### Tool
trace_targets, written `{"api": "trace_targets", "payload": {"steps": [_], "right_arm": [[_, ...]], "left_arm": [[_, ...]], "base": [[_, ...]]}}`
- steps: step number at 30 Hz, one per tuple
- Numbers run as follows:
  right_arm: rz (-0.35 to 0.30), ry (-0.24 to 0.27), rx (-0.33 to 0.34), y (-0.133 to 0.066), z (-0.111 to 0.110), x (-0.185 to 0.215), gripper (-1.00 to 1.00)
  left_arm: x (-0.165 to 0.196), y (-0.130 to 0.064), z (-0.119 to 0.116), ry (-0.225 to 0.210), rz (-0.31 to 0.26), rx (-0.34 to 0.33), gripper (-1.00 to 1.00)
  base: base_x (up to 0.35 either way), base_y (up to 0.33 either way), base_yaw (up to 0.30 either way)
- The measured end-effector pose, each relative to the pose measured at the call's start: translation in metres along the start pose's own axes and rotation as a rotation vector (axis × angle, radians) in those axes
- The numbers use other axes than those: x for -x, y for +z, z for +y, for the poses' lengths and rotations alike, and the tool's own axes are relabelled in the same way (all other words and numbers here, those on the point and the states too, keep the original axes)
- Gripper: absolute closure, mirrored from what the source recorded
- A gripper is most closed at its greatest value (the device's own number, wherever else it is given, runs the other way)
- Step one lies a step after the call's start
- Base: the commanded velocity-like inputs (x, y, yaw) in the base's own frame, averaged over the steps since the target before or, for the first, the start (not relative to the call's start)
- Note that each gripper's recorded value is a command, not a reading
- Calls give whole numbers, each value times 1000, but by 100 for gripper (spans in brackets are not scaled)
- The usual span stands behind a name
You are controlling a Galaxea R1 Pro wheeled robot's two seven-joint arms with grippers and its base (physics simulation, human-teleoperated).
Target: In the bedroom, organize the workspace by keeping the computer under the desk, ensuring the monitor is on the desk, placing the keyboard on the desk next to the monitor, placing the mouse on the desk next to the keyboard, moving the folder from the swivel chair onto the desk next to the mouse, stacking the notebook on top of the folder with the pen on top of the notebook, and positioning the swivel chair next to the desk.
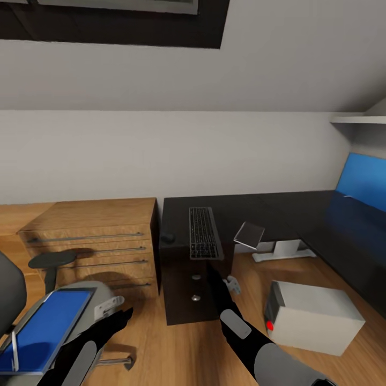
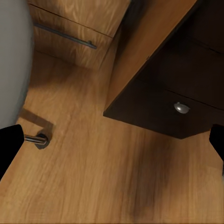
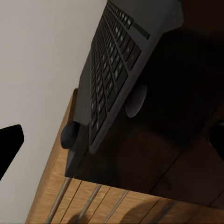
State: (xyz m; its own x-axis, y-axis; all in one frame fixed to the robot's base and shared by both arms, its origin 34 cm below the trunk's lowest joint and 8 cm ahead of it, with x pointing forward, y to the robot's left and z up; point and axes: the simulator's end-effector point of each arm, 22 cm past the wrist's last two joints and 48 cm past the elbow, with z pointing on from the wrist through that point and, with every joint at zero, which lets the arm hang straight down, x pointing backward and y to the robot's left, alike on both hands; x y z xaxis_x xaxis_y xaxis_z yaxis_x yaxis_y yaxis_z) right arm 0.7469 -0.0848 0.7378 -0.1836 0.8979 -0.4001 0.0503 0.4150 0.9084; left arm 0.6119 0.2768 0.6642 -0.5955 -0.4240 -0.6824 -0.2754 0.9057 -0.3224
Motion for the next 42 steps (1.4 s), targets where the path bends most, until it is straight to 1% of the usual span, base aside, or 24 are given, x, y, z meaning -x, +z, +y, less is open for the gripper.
{"api": "trace_targets", "payload": {"steps": [10, 26, 32, 42], "right_arm": [[1, 3, -15, 0, -4, 0, -100], [1, 3, -16, 0, -4, 0, -100], [1, 4, -17, 0, -4, 0, -100], [11, 8, -17, 0, -5, -2, -100]], "left_arm": [[1, 0, 1, 1, -4, 0, -100], [1, 0, 2, 2, -3, 3, -100], [0, 0, 2, 3, -1, 3, -100], [0, 0, 1, 4, 2, 1, -100]], "base": [[61, 0, 0], [32, 0, 0], [122, 0, 0], [34, 0, 0]]}}
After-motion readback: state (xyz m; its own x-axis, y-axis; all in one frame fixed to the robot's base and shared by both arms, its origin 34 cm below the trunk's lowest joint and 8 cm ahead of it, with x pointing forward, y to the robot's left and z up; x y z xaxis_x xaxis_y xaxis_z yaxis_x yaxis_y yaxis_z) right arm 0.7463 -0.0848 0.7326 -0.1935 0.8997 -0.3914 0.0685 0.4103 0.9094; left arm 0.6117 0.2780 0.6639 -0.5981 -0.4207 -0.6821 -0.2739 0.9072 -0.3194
